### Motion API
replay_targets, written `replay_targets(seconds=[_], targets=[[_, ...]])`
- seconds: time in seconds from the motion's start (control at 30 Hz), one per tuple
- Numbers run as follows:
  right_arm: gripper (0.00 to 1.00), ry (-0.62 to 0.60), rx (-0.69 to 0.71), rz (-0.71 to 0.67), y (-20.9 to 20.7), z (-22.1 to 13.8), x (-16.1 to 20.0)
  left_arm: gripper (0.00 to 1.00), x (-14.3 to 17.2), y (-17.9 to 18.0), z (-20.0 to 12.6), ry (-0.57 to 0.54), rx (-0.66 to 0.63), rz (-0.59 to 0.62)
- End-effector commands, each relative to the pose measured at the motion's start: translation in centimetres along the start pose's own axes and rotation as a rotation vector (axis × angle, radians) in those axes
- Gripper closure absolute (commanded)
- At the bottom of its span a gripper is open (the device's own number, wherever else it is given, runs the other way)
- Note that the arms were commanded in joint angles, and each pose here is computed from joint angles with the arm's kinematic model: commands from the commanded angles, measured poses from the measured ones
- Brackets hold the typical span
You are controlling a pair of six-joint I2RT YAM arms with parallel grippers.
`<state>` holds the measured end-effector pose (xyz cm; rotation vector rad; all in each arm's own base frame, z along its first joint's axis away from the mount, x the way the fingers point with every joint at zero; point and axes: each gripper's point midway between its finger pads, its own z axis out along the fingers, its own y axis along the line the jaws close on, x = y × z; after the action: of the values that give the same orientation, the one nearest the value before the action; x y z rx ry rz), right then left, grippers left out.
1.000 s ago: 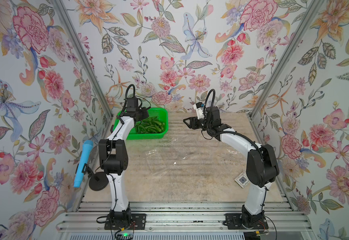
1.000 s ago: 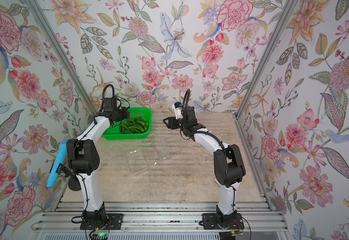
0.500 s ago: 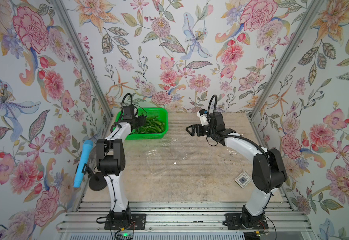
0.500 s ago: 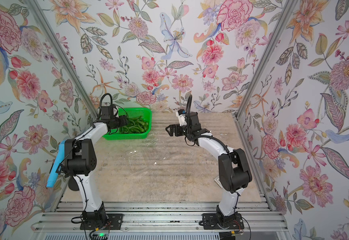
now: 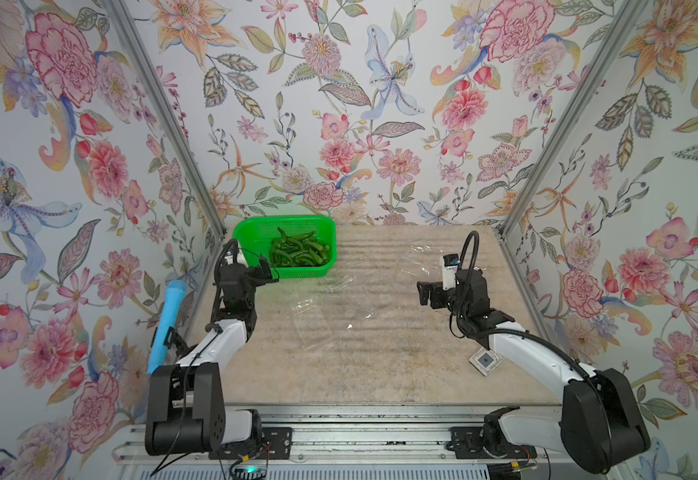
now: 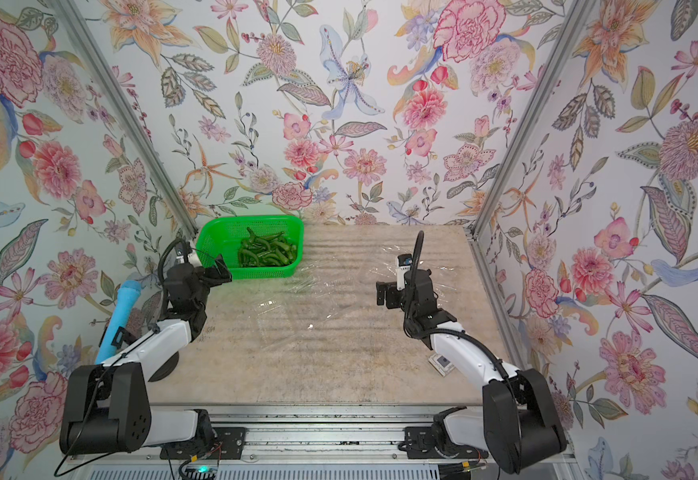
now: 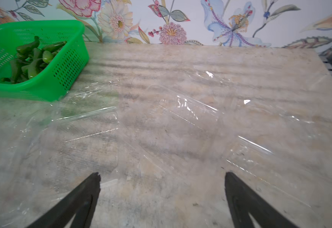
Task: Take small green peppers out of containers
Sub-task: Reset both arms
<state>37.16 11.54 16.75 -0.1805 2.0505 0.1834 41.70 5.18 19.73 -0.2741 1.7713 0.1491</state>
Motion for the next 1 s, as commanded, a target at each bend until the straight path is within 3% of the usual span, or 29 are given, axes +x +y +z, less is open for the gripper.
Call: replay_targets(seconds=[0.0, 0.1, 0.23, 0.33, 0.47, 0.63, 0.97], targets=[[0.0, -0.132, 0.182, -0.054, -3.3, -2.4, -2.2, 0.0, -1.3, 1.3, -1.1, -0.117, -0.058, 0.05], [0.0, -0.133, 0.247, -0.1, -4.8, -3.7, -0.9, 0.0, 0.9, 1.9, -1.6, -0.09, -0.073, 0.079], [0.0, -0.166, 0.286, -0.158, -5.9, -4.6, 1.0, 0.0, 2.1, 2.3, -3.7, -0.158, -0.06, 0.078], [0.0, -0.184, 0.358, -0.089, -8.1, -4.9, 2.9, 0.0, 2.1, 2.5, -4.9, -0.209, -0.062, 0.109], [0.0, -0.201, 0.29, -0.044, -8.5, -4.3, 4.2, 0.0, 4.4, 2.5, -5.0, -0.172, -0.044, 0.12], [0.0, -0.241, 0.278, -0.087, -9.1, -3.4, 4.5, 0.0, 3.9, 2.8, -5.7, -0.234, -0.06, 0.125], [0.0, -0.323, 0.053, -0.103, -8.3, -0.3, 4.6, 0.0, 5.4, 1.0, -6.6, -0.293, -0.004, 0.199]])
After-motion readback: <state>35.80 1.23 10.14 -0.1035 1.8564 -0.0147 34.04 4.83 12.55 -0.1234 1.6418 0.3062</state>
